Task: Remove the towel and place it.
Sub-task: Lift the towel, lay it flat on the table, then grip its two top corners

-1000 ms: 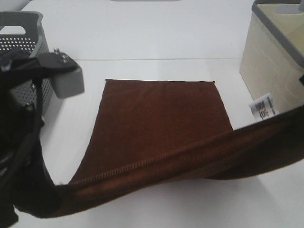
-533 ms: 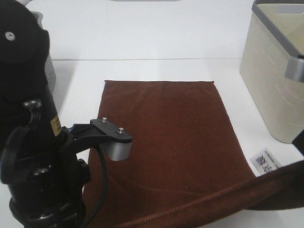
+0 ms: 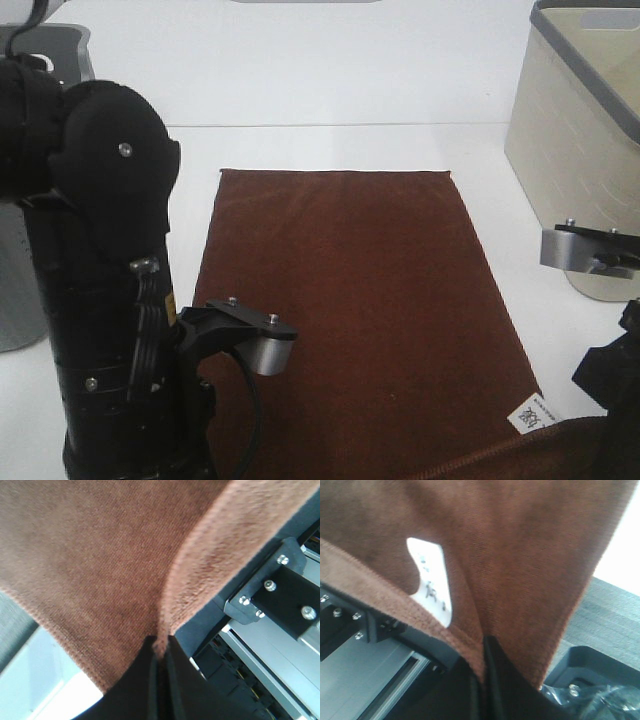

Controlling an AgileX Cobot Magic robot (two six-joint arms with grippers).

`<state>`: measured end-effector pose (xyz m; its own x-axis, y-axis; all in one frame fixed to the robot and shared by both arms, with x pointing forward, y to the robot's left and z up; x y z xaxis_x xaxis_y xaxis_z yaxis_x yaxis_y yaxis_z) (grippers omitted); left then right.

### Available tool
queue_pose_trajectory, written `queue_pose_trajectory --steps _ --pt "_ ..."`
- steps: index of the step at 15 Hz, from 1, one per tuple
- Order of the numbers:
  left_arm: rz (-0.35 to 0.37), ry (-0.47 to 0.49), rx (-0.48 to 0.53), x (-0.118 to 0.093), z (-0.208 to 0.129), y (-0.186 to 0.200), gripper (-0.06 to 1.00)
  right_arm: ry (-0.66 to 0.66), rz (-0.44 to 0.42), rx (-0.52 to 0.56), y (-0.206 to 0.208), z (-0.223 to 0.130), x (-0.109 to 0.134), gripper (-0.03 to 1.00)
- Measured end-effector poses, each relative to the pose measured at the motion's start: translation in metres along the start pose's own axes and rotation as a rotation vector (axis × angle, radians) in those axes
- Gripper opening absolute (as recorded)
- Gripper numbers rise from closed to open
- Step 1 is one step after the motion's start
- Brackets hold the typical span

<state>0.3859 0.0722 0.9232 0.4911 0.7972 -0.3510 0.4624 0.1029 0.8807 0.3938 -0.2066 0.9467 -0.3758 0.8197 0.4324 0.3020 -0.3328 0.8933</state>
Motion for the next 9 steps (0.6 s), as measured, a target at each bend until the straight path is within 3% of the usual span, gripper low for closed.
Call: queue_pose_trajectory --steps 9 --pt "-0.026 0.052 0.064 0.003 0.013 -0.02 0.0 -0.043 0.141 0.082 -0.045 0.015 -0.01 0.01"
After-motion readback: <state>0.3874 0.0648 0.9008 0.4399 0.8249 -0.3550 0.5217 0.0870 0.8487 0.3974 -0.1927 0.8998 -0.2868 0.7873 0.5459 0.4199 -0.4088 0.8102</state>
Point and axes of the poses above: a point on each arm's last joint axis where the gripper is mounted, y pointing back along that axis away from the gripper, x along the wrist's bending axis when the last joint is at zero, z = x × y, the point moved 3 cm from there along -y, pointing out along that axis toward the gripper, and after that the axes turned 9 degrees about y, right-handed, at the moved point
